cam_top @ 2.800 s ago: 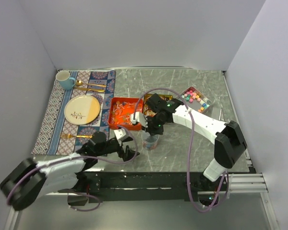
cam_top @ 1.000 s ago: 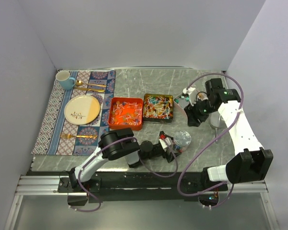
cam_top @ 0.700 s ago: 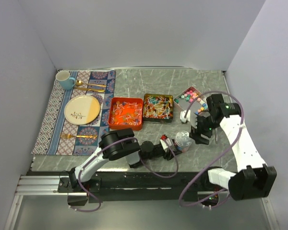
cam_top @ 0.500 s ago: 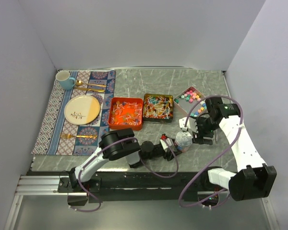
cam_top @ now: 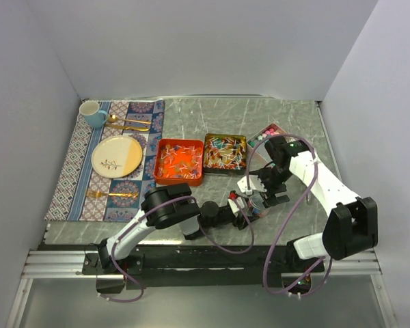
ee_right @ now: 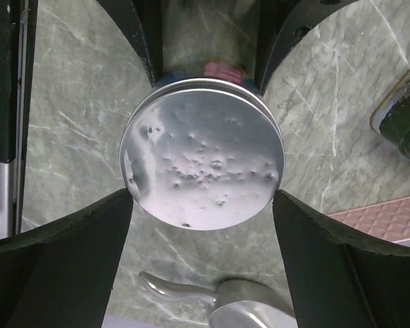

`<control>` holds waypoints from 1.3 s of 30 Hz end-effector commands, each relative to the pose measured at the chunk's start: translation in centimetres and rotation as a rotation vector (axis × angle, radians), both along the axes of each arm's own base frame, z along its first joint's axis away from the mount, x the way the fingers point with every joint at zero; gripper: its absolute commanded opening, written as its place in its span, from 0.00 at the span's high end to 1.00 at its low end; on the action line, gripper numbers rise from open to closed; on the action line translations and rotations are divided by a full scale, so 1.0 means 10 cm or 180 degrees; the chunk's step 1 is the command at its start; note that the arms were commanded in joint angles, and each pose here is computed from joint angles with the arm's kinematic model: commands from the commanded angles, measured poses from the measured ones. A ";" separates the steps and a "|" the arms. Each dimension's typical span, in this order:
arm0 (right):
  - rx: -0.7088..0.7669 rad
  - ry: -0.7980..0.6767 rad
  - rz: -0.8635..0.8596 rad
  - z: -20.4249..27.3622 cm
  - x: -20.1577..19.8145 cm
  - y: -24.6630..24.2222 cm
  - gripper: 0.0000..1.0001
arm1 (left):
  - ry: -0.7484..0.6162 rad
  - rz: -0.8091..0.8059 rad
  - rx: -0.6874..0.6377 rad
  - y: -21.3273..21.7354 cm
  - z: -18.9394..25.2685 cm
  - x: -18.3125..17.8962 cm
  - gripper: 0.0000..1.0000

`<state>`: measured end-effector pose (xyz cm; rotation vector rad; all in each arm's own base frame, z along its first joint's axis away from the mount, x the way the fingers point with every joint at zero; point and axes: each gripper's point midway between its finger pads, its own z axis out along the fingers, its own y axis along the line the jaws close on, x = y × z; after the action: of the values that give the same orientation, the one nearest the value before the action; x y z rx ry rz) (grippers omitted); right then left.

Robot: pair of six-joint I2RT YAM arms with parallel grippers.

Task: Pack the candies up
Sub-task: Screw the bottle lid onto the packing bottle.

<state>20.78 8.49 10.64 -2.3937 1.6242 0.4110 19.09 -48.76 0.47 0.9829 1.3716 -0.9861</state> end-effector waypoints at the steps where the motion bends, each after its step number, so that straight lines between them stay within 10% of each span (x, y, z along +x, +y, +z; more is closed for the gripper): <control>1: 0.0123 -0.0191 0.0314 0.06 0.11 0.13 0.10 | -0.0160 0.0181 0.0035 0.35 -0.46 -0.03 0.72; 12: 0.0058 -0.0244 0.0576 -0.12 0.11 0.20 0.00 | -0.0162 0.0181 0.0057 0.35 -0.47 -0.03 0.73; 17: -0.0090 -0.0042 0.0392 -0.14 0.09 0.14 0.12 | -0.0160 0.0219 0.0078 0.36 -0.48 -0.01 0.73; 25: 0.0086 0.0706 -0.1031 -0.14 -0.26 0.31 0.28 | -0.0181 0.0301 0.0099 0.39 -0.48 0.04 0.77; 36: -0.0183 0.1237 -0.2340 -0.33 -0.63 0.31 0.22 | -0.0153 0.0392 0.0154 0.43 -0.52 0.08 0.79; 39: -0.0192 0.0971 -0.2458 -0.35 -0.55 0.29 0.05 | -0.0156 0.0386 0.0176 0.43 -0.53 0.07 0.79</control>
<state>19.91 9.64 9.23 -1.7756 2.2901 0.3606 19.27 -48.74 0.46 0.9670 1.3788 -0.9731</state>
